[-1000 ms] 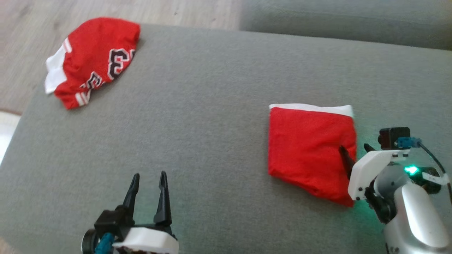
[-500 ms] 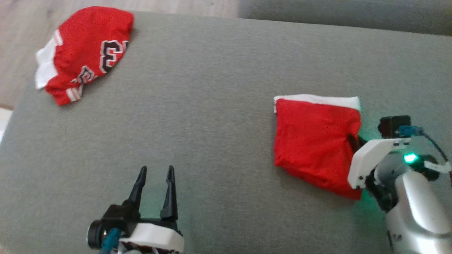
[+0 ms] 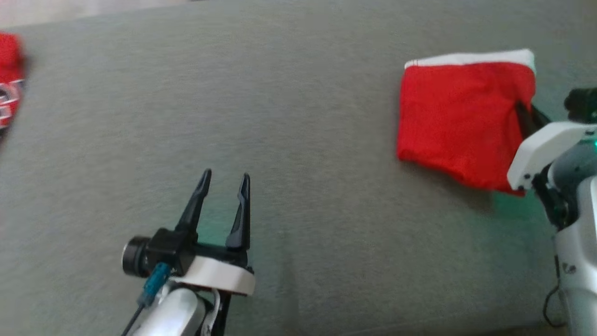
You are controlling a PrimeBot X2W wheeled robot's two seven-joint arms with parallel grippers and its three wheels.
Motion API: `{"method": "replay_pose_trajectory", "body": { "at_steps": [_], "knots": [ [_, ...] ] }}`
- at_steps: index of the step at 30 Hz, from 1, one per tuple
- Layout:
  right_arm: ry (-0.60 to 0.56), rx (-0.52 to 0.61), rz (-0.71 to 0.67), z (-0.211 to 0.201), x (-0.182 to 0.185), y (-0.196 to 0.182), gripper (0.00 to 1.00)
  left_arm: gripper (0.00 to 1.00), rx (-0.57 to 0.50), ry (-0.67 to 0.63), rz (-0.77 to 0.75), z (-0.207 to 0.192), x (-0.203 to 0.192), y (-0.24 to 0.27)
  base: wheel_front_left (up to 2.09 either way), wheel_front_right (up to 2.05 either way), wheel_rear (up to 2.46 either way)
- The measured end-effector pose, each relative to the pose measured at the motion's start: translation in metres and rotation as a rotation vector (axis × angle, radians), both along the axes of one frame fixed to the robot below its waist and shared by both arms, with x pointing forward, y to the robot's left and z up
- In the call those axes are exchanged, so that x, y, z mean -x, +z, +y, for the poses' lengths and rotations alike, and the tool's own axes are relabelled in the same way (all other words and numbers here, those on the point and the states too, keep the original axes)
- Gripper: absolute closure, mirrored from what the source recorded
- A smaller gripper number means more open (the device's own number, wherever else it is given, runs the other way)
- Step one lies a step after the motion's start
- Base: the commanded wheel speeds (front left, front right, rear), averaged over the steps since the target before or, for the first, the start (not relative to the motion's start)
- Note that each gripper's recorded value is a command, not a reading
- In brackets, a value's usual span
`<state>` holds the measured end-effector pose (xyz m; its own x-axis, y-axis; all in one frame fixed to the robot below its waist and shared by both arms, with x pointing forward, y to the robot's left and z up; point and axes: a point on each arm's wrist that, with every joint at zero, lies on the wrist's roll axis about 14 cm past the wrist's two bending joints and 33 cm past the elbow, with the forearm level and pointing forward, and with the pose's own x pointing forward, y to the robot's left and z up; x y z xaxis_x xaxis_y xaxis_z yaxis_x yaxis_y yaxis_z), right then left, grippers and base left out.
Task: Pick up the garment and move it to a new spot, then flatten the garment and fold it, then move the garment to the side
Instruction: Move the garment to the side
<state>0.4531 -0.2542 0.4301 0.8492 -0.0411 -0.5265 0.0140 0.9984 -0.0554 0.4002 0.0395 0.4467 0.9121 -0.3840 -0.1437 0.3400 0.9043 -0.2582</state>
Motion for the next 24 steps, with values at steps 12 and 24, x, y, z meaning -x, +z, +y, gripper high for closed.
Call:
{"method": "replay_pose_trajectory", "body": {
  "at_steps": [12,24],
  "knots": [
    [-0.183,0.076,0.011,-0.073,0.018,-0.005,1.00,0.00,0.035,-0.223,0.069,-0.071,-0.023,-0.032,0.00,0.00,0.00],
    [-0.124,0.301,0.021,-0.115,-0.049,0.014,1.00,0.00,-0.013,-0.107,0.070,-0.027,-0.038,-0.041,0.00,0.00,0.00]
  ]
}}
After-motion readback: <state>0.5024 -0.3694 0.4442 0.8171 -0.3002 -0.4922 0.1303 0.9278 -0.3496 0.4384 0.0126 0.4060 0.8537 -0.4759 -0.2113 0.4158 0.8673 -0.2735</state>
